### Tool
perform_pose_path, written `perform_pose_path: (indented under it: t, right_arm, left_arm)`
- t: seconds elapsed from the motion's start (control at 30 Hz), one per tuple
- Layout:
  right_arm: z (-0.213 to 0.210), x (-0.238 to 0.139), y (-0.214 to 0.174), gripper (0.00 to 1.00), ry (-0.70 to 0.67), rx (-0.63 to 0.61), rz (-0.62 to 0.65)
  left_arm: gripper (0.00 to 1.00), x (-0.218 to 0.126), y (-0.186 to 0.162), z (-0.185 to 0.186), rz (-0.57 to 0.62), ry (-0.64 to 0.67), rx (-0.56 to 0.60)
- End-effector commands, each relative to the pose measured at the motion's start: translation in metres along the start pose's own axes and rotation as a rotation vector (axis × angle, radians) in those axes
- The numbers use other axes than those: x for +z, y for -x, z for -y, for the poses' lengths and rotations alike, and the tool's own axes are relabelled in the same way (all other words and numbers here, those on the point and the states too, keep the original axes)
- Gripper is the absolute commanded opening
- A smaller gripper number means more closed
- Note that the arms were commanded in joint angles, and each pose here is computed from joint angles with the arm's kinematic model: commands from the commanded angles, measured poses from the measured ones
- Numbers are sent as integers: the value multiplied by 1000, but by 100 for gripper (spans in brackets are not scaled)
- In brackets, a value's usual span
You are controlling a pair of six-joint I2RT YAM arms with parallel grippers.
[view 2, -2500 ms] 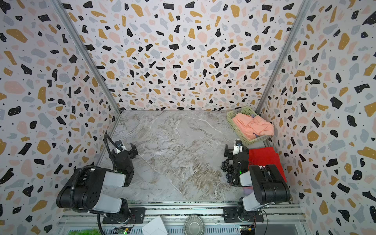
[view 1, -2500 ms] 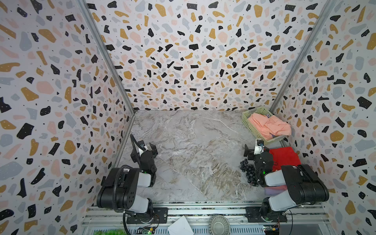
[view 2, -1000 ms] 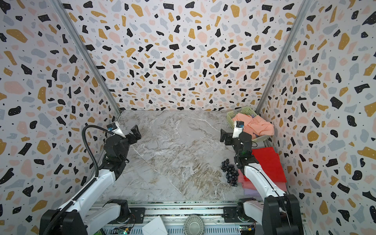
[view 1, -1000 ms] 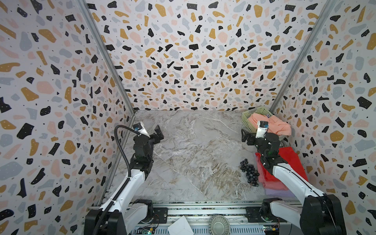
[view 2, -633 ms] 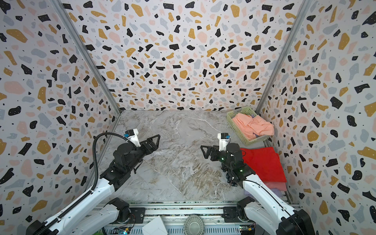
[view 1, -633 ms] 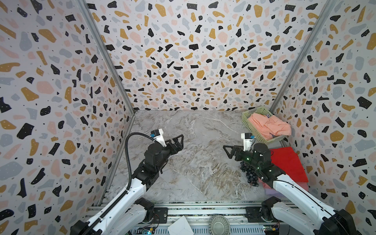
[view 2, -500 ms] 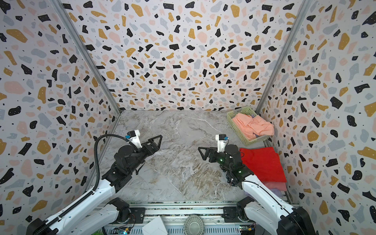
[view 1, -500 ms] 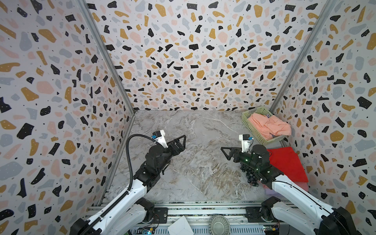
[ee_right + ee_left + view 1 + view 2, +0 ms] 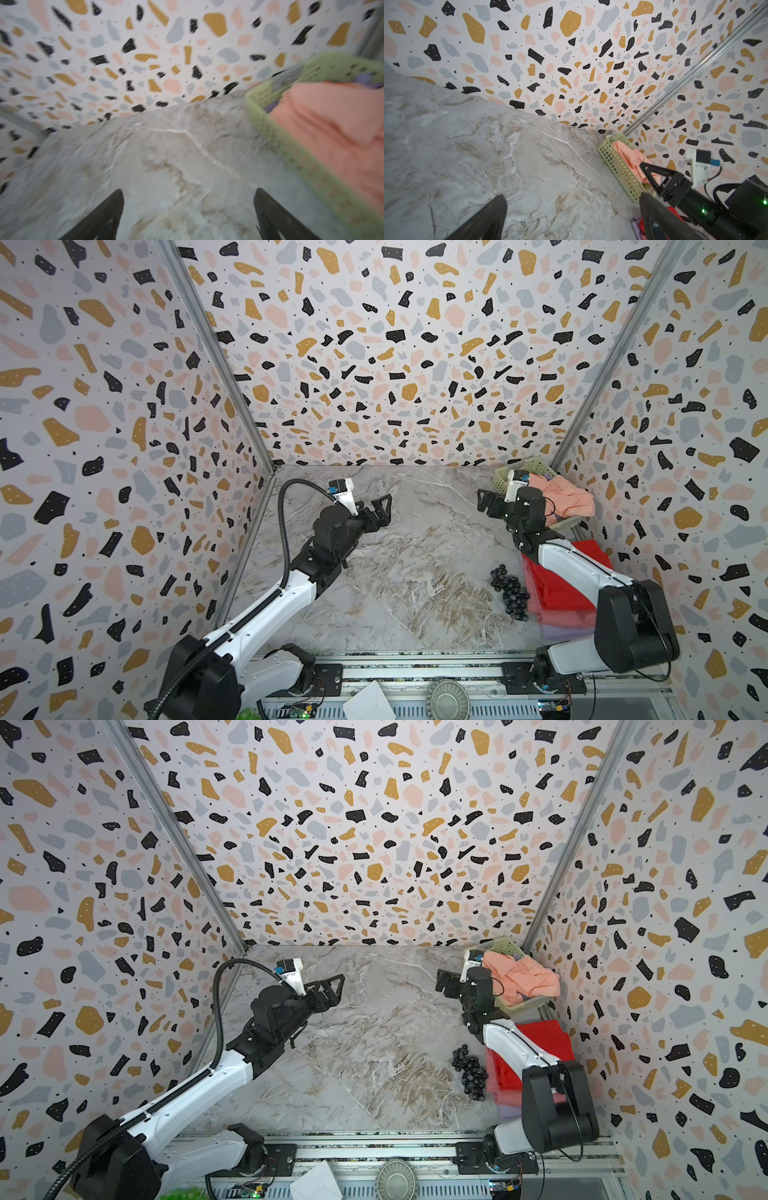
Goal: Fold and stack the t-shirts
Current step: 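Reach the right gripper into the green basket while the left arm moves forward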
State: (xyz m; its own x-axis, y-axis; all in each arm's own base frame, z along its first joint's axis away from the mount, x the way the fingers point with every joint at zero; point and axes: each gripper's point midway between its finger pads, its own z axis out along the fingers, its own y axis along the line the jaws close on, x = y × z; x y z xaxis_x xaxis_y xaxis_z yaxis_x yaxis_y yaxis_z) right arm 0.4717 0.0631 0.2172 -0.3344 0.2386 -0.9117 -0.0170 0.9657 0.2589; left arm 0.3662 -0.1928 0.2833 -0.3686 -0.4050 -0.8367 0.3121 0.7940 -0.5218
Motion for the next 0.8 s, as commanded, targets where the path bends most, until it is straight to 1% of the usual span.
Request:
perform_pose_path:
  t: [0.0, 0.17, 0.23, 0.37, 0.5, 0.57, 0.6, 0.67, 0.73, 0.77]
  right_arm:
    - [68, 25, 29, 95, -185, -69, 52]
    - [118, 65, 44, 94, -247, -86, 58]
    - [135, 82, 44, 93, -275, -87, 34]
    - [156, 107, 31, 92, -328, -112, -12]
    - [166, 128, 8, 86, -339, -113, -81]
    - [170, 136, -1, 79, -341, -108, -100]
    - [171, 139, -3, 73, -341, -105, -104]
    - [171, 143, -6, 48, -333, -97, -112]
    - [172, 144, -5, 25, -330, -88, -107]
    - [170, 144, -2, 16, -325, -88, -103]
  left_arm:
    - [100, 22, -14, 6, -66, -22, 139]
    - [100, 49, -31, 21, -121, -59, 198]
    - [100, 58, -36, 29, -141, -78, 214]
    - [100, 74, -49, 34, -190, -88, 221]
    - [100, 78, -54, 34, -199, -84, 216]
    - [100, 79, -54, 33, -201, -78, 218]
    - [100, 78, -52, 33, -197, -78, 218]
    - [100, 78, -50, 35, -193, -81, 218]
    - [100, 76, -50, 34, -192, -80, 214]
    - [100, 76, -49, 35, -191, -81, 211]
